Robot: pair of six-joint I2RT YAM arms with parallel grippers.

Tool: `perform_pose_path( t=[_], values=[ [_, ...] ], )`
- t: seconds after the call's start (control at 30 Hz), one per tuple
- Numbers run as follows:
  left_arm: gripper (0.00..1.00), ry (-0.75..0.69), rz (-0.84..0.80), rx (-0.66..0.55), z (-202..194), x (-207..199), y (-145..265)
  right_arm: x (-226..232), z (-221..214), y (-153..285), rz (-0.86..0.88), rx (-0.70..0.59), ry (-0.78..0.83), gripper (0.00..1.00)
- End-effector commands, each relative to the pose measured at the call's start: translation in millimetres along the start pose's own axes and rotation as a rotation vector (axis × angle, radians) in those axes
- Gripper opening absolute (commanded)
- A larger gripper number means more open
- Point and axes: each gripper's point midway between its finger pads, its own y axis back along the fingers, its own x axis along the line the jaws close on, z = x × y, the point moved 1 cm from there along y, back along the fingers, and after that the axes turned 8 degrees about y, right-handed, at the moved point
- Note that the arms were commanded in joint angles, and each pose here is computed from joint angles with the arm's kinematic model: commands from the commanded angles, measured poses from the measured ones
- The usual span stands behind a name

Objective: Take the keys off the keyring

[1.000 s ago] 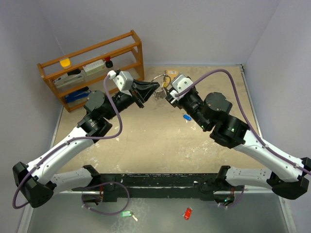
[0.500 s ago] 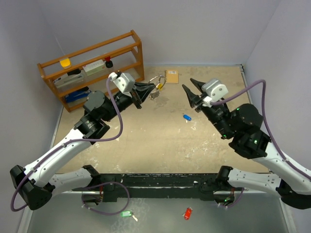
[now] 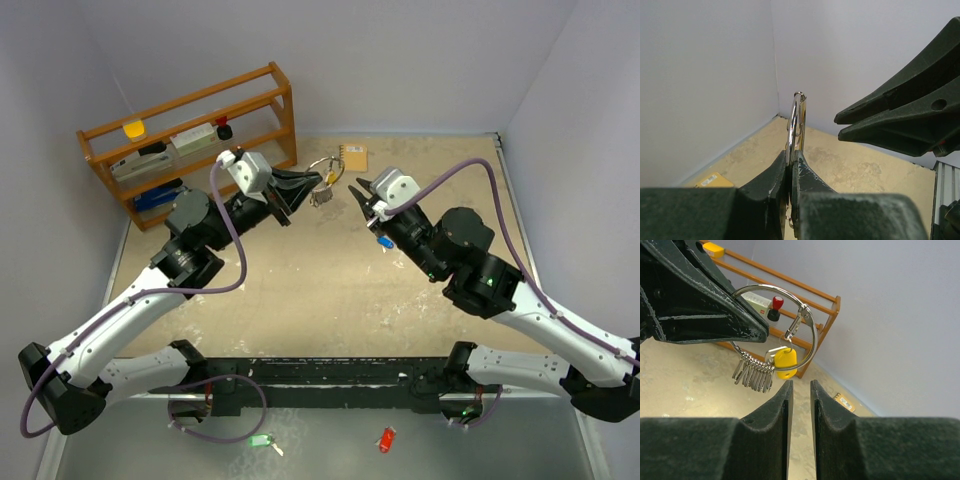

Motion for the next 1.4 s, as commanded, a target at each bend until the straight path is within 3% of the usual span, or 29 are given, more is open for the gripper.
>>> perform_pose_path(
  t=[0.0, 0.7, 0.97, 1.07, 1.17, 1.37],
  values=[
    [0.00, -0.006, -0.039, -0.111, 33, -11, 4, -12, 24, 5, -0.036, -0.091, -0.049, 0.22],
    [0.00, 0.038, -0.053, -0.167, 33, -12, -2, 7, 36, -13, 0.040, -0.161, -0.059, 0.20],
    [0.00, -0.023, -0.056, -0.137, 41, -16, 10, -17, 21, 3, -0.092, -0.111, -0.048, 0.19],
    [0.00, -0.104, -0.034, -0.077, 41, -12, 14, -24, 12, 14, -0.136, -0.093, -0.051, 0.20],
    [0.00, -0.185, -0.061, 0.092, 36, -13, 9, -24, -3, 17, -0.158, -0.053, -0.034, 0.29],
    [0.00, -0.159, -0.242, 0.374, 14, -33, -3, -18, -23, 16, -0.155, -0.025, -0.006, 0.46]
  ],
)
